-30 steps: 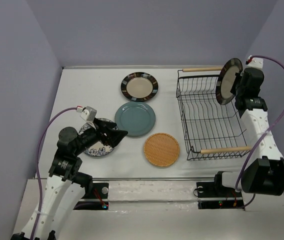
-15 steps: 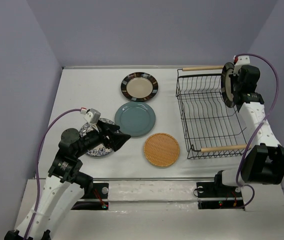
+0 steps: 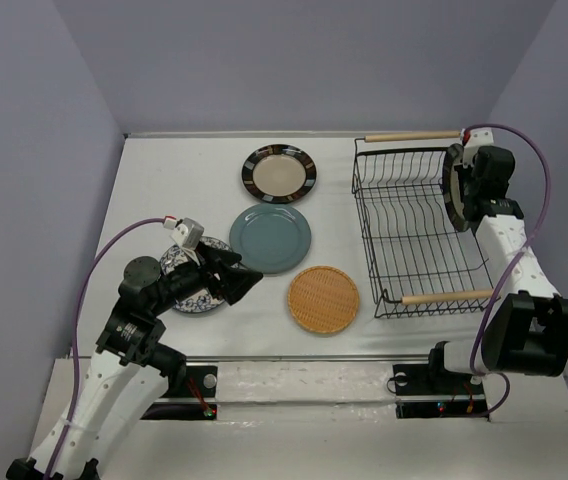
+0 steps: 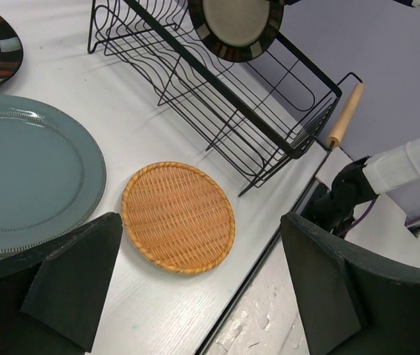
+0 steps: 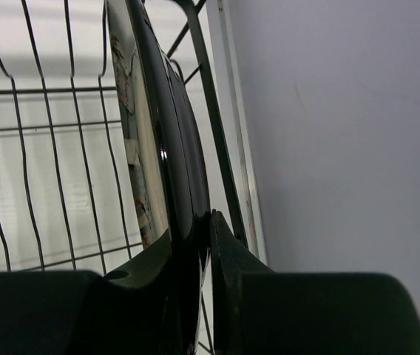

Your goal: Load the plates into the dish rack

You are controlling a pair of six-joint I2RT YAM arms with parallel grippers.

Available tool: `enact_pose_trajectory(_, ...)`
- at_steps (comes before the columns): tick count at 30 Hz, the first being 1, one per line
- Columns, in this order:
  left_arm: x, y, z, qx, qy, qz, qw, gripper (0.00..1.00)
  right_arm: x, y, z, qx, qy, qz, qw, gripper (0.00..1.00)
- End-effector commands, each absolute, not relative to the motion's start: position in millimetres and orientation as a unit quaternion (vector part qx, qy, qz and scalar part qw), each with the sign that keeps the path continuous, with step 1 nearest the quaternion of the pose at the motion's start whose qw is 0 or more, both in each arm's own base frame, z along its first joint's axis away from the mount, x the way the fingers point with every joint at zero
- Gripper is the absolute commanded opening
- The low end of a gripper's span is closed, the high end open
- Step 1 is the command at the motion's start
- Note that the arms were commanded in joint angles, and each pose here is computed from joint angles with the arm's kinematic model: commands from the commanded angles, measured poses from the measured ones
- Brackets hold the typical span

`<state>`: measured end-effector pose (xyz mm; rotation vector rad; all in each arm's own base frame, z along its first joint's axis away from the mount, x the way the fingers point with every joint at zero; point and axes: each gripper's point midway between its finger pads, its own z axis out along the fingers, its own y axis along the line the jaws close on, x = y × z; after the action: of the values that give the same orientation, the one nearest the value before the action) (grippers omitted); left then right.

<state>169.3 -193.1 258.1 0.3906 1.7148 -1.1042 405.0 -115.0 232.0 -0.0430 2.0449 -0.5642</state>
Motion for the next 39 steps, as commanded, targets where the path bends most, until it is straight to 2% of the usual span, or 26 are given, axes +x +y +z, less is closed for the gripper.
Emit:
enact_pose_trajectory(1,164,-195,284,0.178,0.687,-0.466,0.529,0.99,411,-124,307,0.008,0.763,-0.266,0.589,0.07)
enact_pose_trajectory(16,167,-196,279,0.176,0.693,-0.465,0.522,0.99,425,-131,302,0.016,0.760,-0.268,0.591,0.07)
enact_pose_trajectory(39,170,-197,274,0.172,0.700,-0.464,0.515,0.99,444,-130,242,0.022,0.803,-0.233,0.547,0.07)
